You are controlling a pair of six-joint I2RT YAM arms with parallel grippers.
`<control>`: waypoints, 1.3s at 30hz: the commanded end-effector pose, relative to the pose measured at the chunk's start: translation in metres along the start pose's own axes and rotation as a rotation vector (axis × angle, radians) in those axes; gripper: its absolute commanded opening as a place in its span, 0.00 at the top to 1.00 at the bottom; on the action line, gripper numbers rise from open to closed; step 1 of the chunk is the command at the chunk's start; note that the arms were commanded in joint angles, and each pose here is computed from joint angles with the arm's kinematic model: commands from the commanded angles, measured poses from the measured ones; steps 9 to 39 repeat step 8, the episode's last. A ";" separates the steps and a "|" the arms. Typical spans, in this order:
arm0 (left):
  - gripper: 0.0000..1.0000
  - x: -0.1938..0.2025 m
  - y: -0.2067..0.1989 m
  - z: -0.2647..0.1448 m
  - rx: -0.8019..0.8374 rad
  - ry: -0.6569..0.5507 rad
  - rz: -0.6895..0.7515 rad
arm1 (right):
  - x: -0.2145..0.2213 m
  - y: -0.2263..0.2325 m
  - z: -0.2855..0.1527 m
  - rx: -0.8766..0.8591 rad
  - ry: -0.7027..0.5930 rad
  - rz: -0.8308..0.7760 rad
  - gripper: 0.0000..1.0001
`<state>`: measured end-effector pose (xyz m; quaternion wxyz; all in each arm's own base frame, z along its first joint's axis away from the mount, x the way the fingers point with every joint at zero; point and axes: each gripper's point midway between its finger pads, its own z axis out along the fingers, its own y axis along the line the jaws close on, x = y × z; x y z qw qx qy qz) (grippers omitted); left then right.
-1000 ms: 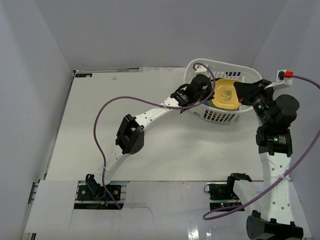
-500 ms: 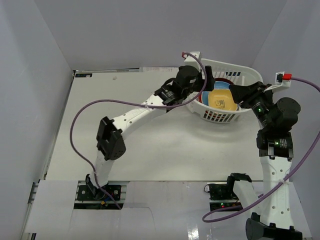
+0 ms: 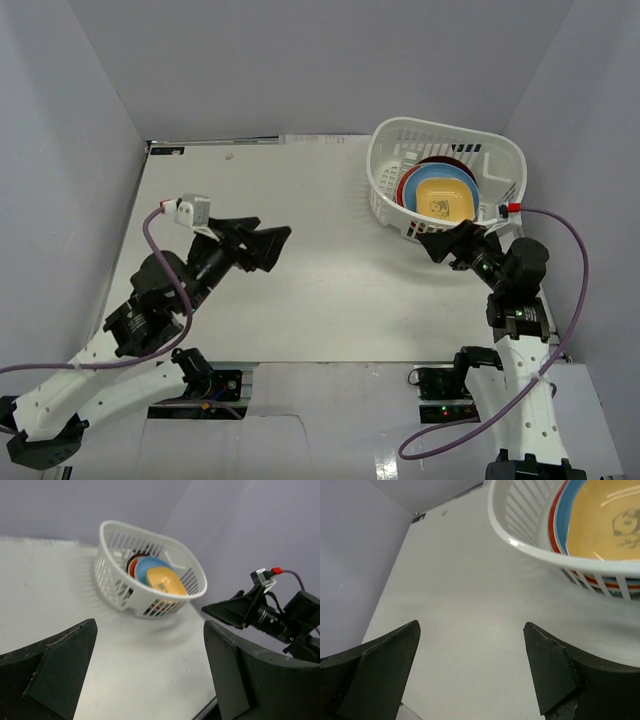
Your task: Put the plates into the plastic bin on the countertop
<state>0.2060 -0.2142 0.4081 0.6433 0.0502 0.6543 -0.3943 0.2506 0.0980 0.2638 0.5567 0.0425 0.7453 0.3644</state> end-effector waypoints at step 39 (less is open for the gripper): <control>0.02 0.079 0.071 -0.070 -0.170 0.126 -0.069 | 0.017 0.029 -0.019 -0.156 -0.040 -0.021 0.10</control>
